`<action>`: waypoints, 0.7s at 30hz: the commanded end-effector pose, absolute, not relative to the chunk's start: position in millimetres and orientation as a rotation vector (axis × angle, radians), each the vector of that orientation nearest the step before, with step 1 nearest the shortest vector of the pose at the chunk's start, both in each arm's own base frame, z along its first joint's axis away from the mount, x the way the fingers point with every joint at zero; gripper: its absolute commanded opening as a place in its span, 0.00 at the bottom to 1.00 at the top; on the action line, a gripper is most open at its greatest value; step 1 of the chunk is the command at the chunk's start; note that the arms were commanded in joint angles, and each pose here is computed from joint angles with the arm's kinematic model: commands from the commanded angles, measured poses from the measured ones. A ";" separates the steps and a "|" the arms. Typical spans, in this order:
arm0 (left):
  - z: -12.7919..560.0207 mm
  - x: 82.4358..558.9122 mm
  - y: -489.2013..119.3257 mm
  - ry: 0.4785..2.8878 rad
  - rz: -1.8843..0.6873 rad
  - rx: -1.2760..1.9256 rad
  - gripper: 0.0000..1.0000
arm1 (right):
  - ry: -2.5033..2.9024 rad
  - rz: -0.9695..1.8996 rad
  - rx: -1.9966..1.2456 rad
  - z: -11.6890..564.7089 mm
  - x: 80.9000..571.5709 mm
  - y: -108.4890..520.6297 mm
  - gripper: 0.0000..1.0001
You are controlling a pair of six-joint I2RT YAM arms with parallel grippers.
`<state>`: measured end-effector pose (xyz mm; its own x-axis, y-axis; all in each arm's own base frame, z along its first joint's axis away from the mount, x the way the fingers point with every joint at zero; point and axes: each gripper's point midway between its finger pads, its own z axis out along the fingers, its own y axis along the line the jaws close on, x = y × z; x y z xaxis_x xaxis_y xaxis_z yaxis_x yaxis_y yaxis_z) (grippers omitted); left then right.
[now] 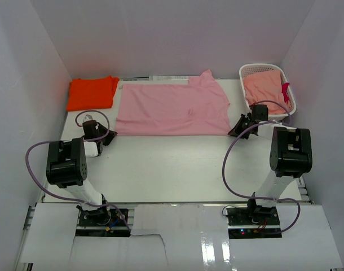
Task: Fold and stack the t-shirts
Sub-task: Fold the flattened tshirt in 1/3 of the way
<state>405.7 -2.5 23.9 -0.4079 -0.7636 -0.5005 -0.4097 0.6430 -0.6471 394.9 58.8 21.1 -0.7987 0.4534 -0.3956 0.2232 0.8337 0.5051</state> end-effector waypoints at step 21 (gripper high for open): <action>29.8 308.8 -10.6 2.176 -0.476 -1.010 0.00 | 2.537 0.574 0.505 36.5 296.2 61.8 0.08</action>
